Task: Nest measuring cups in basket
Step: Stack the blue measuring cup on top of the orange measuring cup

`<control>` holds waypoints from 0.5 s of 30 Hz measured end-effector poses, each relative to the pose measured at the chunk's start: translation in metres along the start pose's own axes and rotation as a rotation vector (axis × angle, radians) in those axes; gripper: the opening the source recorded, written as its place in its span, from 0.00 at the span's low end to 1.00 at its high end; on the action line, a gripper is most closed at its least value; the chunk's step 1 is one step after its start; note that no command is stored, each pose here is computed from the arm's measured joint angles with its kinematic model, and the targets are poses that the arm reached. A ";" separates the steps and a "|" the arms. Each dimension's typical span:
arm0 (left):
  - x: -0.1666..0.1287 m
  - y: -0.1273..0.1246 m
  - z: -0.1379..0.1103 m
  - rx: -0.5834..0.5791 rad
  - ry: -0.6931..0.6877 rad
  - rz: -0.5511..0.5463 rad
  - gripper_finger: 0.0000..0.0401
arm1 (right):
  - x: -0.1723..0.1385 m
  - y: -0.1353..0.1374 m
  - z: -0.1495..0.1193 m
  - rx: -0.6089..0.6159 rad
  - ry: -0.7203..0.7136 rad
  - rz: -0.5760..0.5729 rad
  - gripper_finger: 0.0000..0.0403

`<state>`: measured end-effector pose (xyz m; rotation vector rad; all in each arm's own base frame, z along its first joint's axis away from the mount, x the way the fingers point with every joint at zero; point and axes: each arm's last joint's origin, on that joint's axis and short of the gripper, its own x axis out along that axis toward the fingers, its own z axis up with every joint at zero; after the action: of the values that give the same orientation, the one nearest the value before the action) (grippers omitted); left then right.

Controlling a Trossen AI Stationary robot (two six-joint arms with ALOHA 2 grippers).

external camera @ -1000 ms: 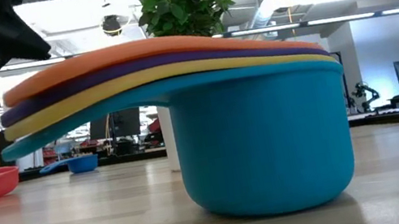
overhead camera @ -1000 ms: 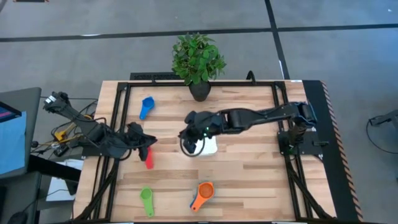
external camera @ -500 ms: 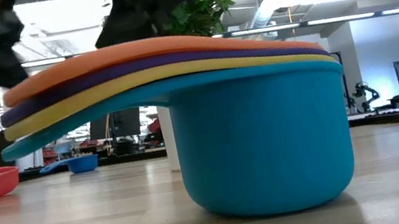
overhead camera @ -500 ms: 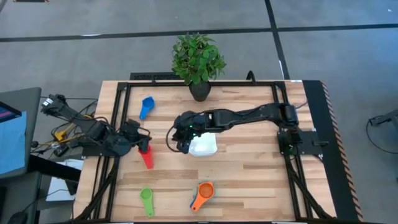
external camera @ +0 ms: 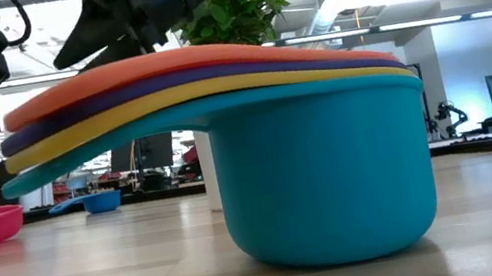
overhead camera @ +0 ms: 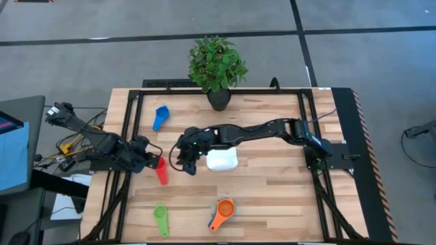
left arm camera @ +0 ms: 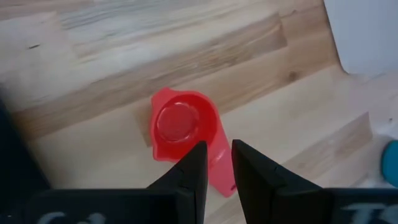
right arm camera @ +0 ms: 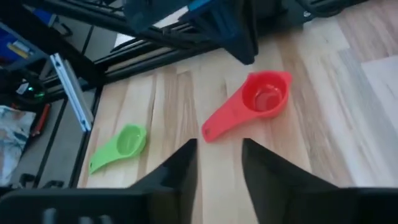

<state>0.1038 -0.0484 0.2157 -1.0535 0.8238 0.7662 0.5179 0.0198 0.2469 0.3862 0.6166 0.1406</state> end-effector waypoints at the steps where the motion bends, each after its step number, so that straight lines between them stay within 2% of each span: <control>1: 0.000 0.000 0.000 0.005 -0.001 0.003 0.15 | -0.002 -0.001 0.003 0.001 -0.004 -0.002 0.44; 4: 0.000 0.000 0.000 0.006 -0.002 0.005 0.15 | -0.009 -0.007 0.009 0.040 -0.006 -0.054 0.54; 7: 0.001 0.000 0.000 -0.024 -0.013 0.007 0.15 | -0.017 -0.019 0.012 0.068 0.005 -0.149 0.59; 11: 0.004 -0.003 0.001 -0.105 -0.104 0.010 0.15 | -0.033 -0.038 0.019 0.120 0.007 -0.254 0.59; 15: 0.009 -0.005 0.007 -0.203 -0.200 0.019 0.15 | -0.052 -0.051 0.028 0.153 0.006 -0.294 0.56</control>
<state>0.1137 -0.0415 0.2120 -1.1284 0.5946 0.9703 0.4924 -0.0480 0.2758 0.4379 0.6855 -0.1876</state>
